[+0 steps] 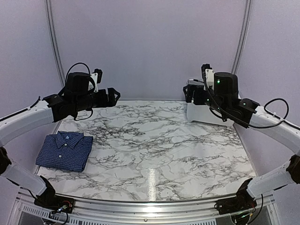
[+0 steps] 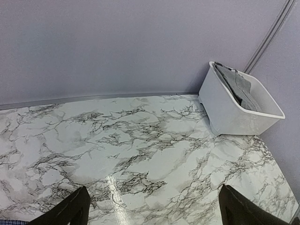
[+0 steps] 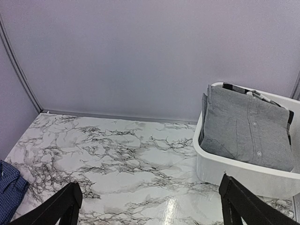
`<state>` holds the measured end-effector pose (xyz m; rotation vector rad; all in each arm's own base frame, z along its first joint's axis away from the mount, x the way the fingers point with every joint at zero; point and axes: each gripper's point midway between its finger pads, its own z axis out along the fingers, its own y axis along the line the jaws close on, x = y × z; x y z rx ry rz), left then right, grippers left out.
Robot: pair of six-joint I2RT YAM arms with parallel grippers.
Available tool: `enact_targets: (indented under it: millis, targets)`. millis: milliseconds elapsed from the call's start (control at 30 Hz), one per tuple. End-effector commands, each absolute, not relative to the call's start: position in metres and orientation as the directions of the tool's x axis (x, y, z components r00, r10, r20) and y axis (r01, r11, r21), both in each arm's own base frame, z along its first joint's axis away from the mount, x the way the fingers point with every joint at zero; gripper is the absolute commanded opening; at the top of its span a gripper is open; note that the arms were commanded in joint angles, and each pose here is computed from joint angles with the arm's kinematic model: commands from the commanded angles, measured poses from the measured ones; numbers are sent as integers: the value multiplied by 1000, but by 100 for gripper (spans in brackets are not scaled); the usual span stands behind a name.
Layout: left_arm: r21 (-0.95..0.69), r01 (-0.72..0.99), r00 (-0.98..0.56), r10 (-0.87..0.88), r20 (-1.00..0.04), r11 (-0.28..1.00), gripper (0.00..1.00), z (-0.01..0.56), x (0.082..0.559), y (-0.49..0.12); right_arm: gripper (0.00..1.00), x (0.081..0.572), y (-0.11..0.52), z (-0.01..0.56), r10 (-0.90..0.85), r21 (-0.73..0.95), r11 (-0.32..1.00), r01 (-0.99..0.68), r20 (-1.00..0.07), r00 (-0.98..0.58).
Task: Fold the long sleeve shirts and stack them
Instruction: Pick up the crumpled shirt from the bin.
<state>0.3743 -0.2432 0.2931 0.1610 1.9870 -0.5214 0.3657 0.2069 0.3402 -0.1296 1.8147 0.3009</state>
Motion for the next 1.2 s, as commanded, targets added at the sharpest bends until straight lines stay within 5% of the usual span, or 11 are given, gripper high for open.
enact_targets:
  millis: [0, 633, 1167]
  targets:
    - [-290, 346, -463, -106, -880, 892, 99, 291, 377, -243, 98, 373, 208, 340, 61, 128, 962, -241, -962, -267]
    - [-318, 370, -502, -101, -859, 873, 99, 284, 372, -244, 93, 539, 120, 322, 110, 113, 994, 5, -966, -232]
    - [-331, 372, -528, -96, -844, 867, 99, 275, 369, -246, 81, 637, 57, 211, 223, 217, 974, 64, -875, -429]
